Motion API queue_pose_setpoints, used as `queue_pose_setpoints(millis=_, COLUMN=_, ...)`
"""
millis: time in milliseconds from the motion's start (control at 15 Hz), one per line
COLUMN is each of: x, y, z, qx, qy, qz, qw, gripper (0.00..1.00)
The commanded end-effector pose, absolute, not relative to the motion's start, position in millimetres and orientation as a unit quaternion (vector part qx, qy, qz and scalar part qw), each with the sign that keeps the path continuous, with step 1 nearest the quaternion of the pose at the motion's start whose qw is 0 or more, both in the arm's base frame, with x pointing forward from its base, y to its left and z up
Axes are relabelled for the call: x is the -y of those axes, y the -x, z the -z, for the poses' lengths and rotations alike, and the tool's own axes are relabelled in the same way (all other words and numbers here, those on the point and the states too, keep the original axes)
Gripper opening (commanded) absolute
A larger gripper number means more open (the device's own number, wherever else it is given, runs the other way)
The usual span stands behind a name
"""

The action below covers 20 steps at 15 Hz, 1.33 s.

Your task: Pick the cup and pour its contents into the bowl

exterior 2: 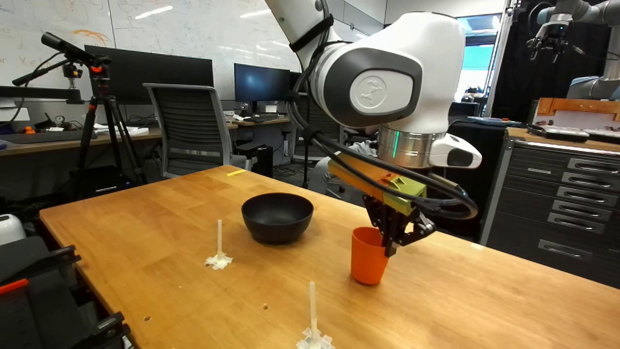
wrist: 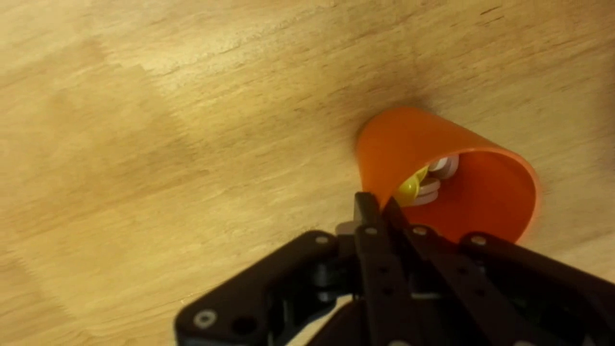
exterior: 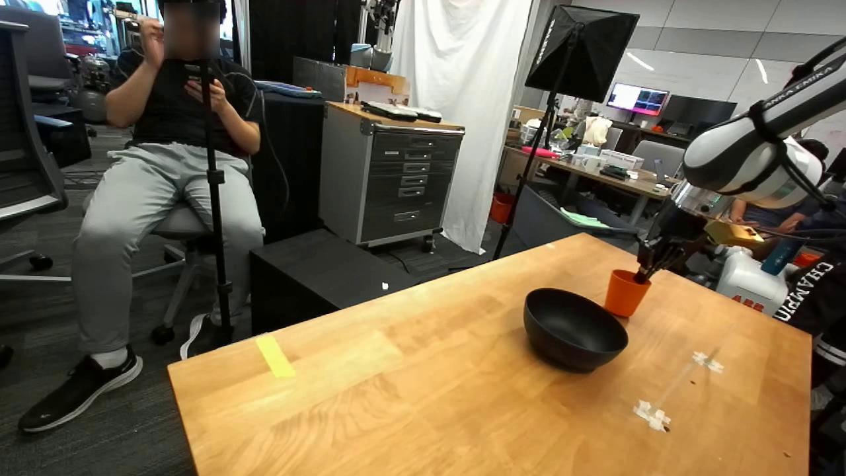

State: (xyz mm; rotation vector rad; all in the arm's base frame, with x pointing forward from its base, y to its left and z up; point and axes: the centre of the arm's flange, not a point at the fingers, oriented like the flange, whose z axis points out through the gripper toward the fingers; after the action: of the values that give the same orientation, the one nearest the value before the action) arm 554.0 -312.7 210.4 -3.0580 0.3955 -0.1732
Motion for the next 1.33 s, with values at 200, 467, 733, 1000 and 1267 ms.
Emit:
queue_pose_setpoints(millis=200, x=297, y=-539, z=-253, qx=-0.108, qy=0.992, qz=0.056, qw=0.015, gripper=0.01)
queue_pose_setpoints(millis=467, x=284, y=-527, z=-287, qx=-0.1, qy=0.993, qz=0.063, qw=0.012, gripper=0.01)
queue_pose_setpoints(millis=733, x=268, y=-507, z=-322, qx=-0.094, qy=0.993, qz=0.07, qw=0.008, gripper=0.01)
queue_pose_setpoints(millis=1000, x=248, y=-484, z=-345, qx=-0.089, qy=0.993, qz=0.071, qw=0.009, gripper=0.01)
queue_pose_setpoints(millis=1267, x=210, y=-467, z=-358, qx=-0.058, qy=0.996, qz=0.067, qw=-0.016, gripper=0.01)
